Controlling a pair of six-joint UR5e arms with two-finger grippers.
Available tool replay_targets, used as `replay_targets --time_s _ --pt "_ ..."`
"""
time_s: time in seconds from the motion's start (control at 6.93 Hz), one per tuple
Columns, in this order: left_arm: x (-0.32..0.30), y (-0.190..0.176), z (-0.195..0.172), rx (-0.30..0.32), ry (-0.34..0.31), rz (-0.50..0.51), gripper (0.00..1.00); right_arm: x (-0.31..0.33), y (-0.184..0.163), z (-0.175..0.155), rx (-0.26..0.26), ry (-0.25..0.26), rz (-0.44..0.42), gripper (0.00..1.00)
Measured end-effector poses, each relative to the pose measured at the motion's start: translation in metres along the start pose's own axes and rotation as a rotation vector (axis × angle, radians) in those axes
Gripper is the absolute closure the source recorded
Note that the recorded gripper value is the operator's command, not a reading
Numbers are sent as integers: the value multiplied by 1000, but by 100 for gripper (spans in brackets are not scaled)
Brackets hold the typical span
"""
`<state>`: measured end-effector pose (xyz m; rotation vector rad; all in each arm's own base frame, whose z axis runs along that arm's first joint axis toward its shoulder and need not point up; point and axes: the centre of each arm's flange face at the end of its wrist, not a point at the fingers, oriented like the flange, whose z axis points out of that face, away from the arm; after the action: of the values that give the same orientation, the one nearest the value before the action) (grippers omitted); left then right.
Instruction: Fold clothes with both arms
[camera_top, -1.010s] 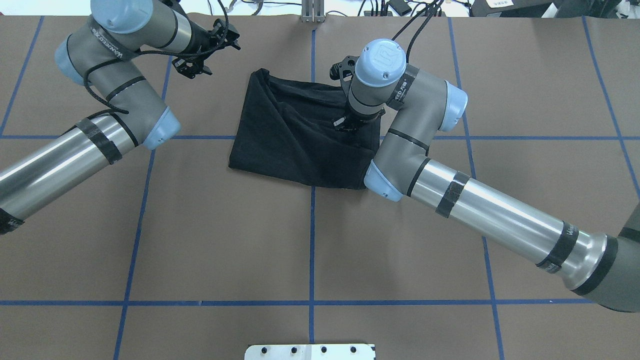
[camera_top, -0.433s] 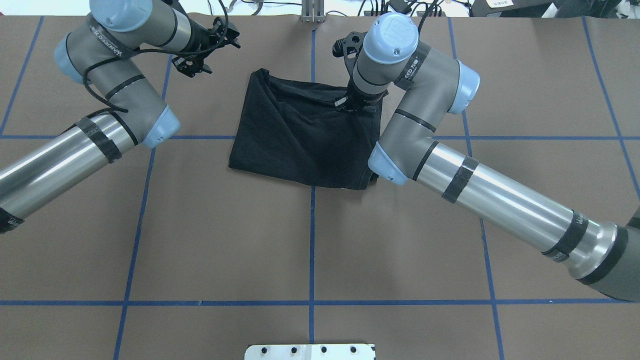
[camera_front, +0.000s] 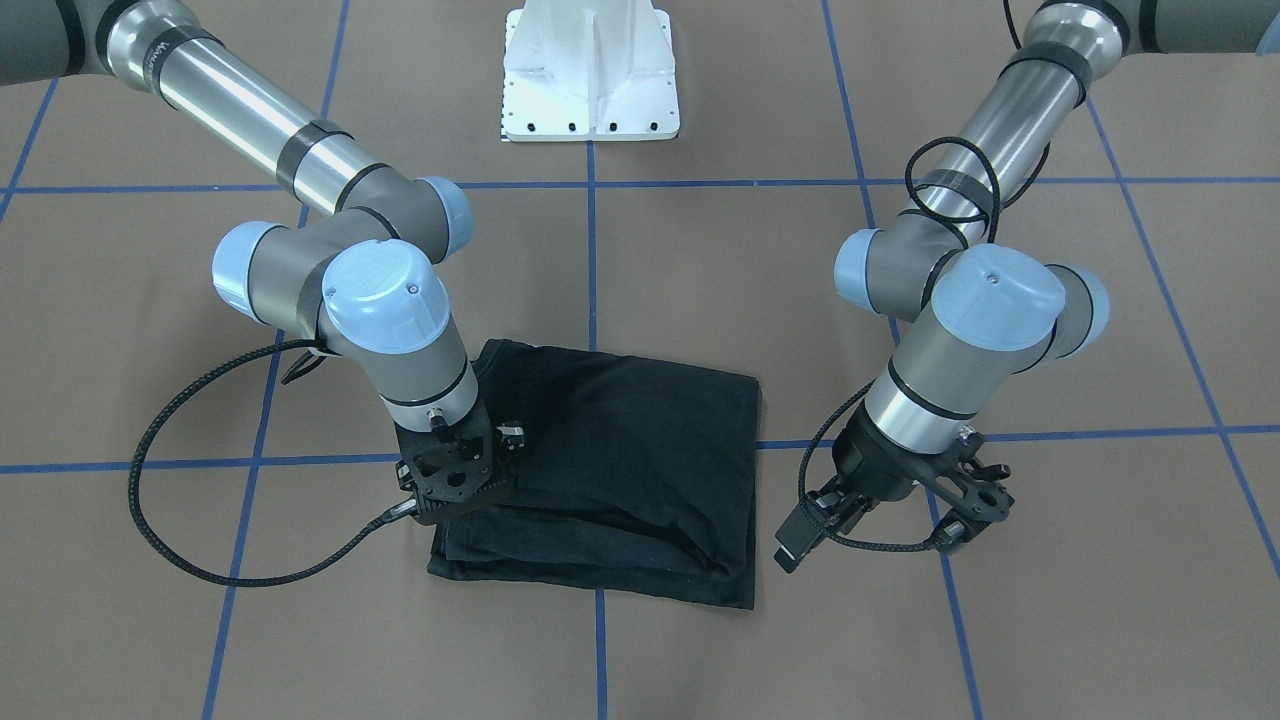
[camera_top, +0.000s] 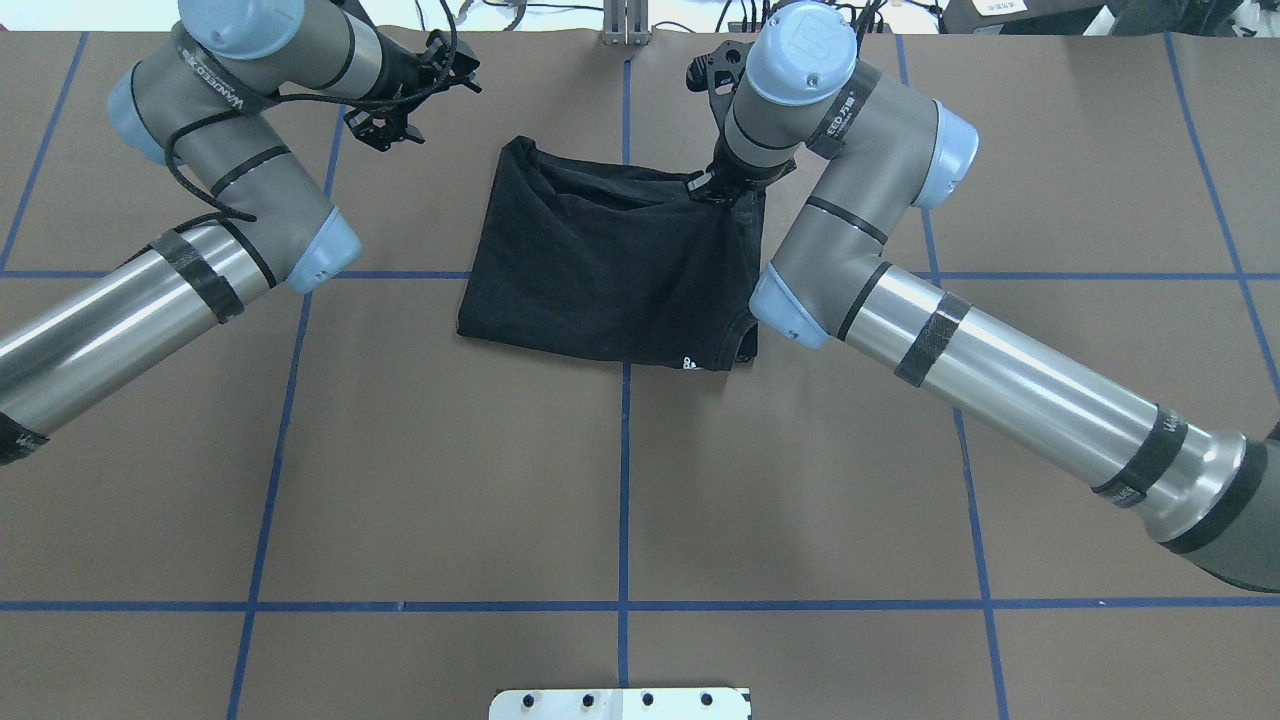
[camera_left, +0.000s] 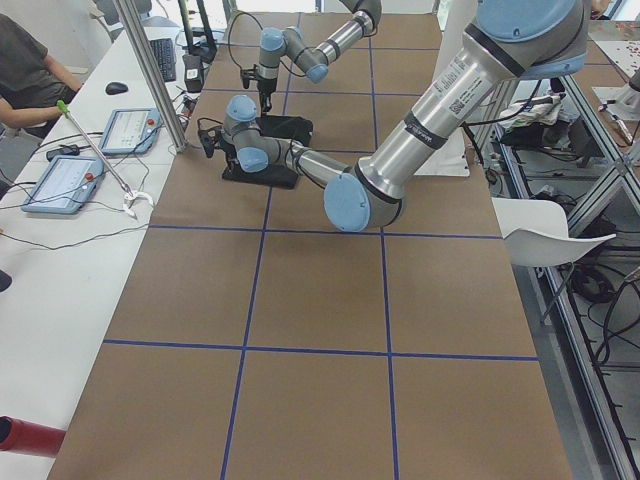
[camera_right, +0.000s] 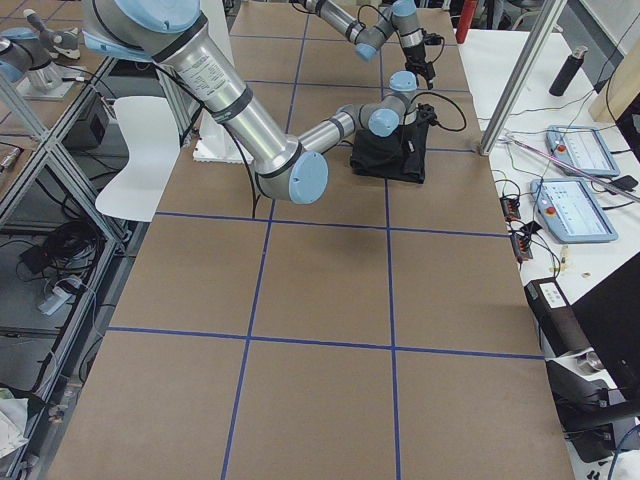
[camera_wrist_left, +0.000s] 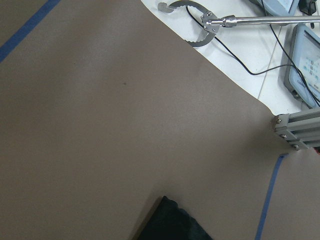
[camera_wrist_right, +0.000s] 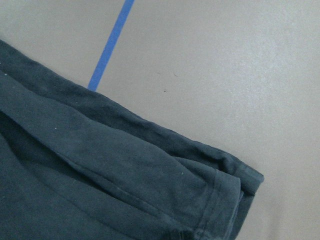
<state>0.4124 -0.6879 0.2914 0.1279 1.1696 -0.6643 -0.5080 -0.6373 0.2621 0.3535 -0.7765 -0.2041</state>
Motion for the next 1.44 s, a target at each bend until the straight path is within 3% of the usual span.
replay_targets --time_s 0.43,0.72,0.87,1.44 --pt "0 0 0 1 1 0 0 17 -9 2 6 23 20 100" --pt "1 -1 -1 1 1 0 0 20 -14 -3 24 14 27 41" --pt "2 -1 -1 1 2 0 0 21 -17 -6 29 10 31 1" --pt "10 -7 -18 3 25 36 0 29 -39 -35 35 -36 93 0"
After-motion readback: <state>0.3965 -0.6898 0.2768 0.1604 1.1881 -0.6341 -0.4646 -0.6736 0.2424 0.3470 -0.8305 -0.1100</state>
